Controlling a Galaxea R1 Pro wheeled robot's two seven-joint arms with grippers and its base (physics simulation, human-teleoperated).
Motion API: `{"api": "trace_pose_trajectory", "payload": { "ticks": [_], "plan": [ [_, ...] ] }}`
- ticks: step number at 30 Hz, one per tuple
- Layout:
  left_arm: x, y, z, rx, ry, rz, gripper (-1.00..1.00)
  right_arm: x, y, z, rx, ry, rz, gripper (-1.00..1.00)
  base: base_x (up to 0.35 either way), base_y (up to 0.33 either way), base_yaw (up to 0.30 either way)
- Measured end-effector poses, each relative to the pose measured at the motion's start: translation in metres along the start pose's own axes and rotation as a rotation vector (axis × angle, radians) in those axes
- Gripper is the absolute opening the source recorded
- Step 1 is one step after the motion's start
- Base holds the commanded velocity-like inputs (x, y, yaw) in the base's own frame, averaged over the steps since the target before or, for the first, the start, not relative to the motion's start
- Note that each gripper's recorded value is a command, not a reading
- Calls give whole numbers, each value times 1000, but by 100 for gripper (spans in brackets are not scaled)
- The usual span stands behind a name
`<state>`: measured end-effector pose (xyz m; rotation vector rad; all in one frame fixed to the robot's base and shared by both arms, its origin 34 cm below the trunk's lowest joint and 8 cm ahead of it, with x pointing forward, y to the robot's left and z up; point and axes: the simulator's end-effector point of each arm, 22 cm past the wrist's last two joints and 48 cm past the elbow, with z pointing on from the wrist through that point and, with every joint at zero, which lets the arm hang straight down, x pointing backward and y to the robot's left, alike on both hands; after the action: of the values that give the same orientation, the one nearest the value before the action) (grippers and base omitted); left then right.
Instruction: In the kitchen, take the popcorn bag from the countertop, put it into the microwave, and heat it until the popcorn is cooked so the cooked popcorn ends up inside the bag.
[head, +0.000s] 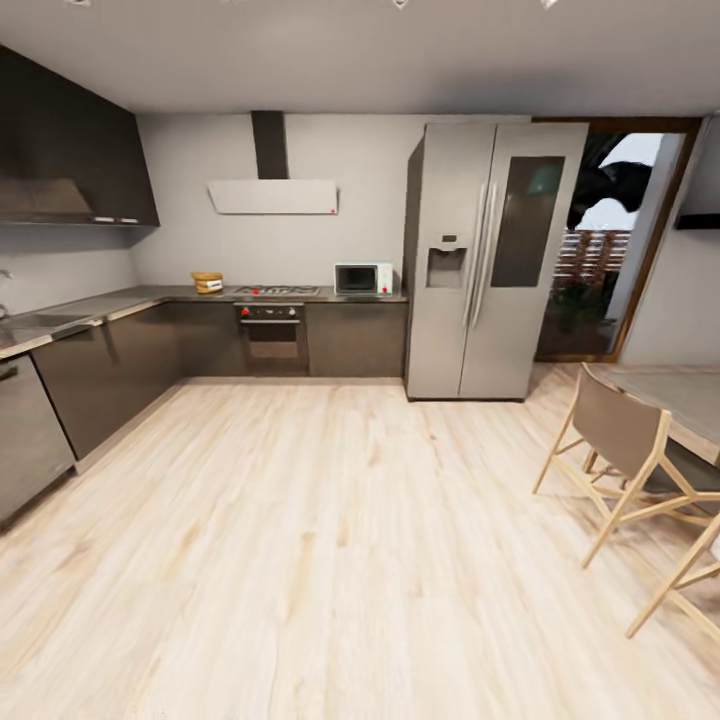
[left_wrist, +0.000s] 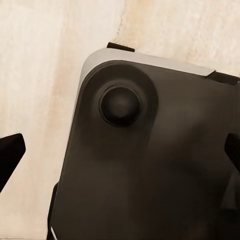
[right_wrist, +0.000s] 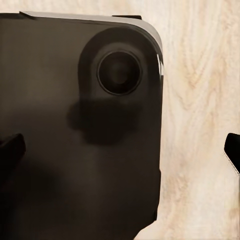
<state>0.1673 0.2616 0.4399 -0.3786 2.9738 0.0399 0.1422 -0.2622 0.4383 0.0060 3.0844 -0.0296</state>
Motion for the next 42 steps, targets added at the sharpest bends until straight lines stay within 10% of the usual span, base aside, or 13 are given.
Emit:
{"api": "trace_pose_trajectory", "payload": {
  "ticks": [42],
  "plan": [
    [8, 2, 0, 0, 39, 5, 100, 2, 0, 0, -2, 8, -5, 100, 273, 63, 22]
  ]
}}
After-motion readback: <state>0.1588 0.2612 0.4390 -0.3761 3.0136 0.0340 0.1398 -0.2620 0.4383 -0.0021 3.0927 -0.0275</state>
